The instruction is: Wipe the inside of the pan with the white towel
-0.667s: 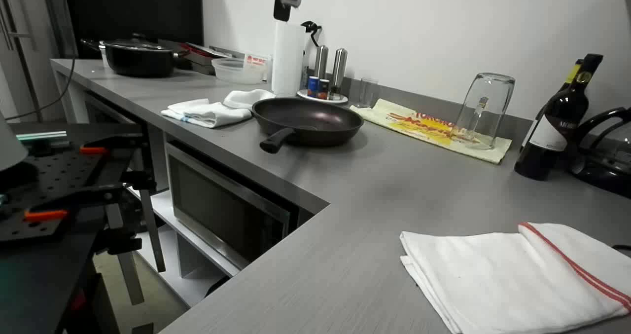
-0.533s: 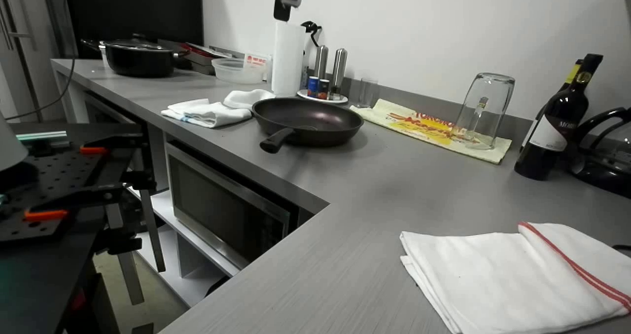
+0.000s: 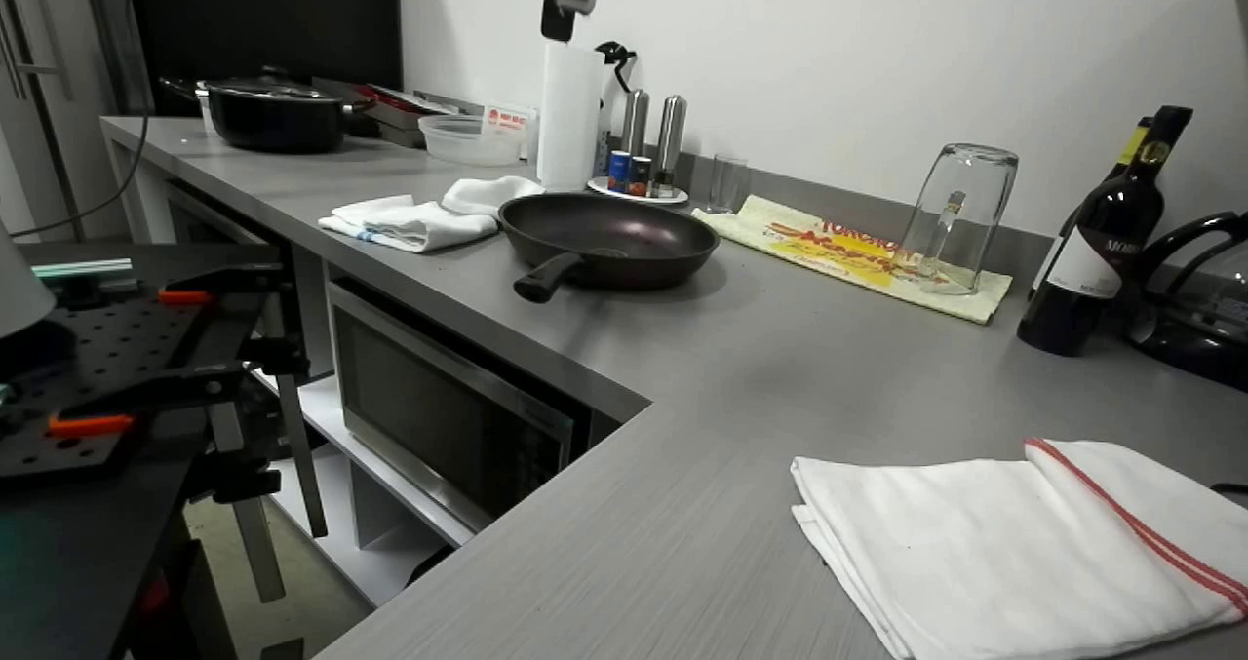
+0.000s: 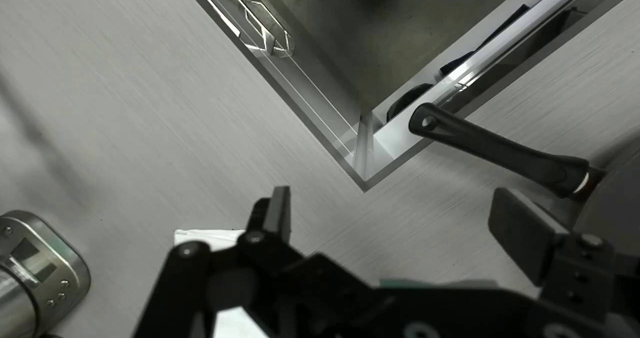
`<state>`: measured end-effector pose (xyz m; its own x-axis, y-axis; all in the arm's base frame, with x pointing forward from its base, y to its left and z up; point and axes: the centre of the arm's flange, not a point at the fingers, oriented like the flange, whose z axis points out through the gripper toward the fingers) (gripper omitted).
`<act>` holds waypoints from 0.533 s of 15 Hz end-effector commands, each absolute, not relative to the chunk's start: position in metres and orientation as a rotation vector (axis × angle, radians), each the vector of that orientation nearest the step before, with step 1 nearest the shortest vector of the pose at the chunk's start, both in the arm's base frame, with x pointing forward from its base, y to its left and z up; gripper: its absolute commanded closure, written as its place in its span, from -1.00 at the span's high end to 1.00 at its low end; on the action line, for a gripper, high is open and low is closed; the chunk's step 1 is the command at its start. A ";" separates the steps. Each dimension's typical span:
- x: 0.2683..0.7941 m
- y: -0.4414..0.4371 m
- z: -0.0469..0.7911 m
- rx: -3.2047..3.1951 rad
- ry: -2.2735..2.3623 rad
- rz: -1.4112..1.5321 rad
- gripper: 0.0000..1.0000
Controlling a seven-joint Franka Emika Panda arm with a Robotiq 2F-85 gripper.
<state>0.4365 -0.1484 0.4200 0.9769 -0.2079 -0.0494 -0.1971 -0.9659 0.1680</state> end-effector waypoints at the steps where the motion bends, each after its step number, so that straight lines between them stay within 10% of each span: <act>1: 0.439 -0.148 0.421 2.969 -0.296 -0.096 1.00; 8: 0.485 -0.089 0.412 2.957 -0.026 -0.132 1.00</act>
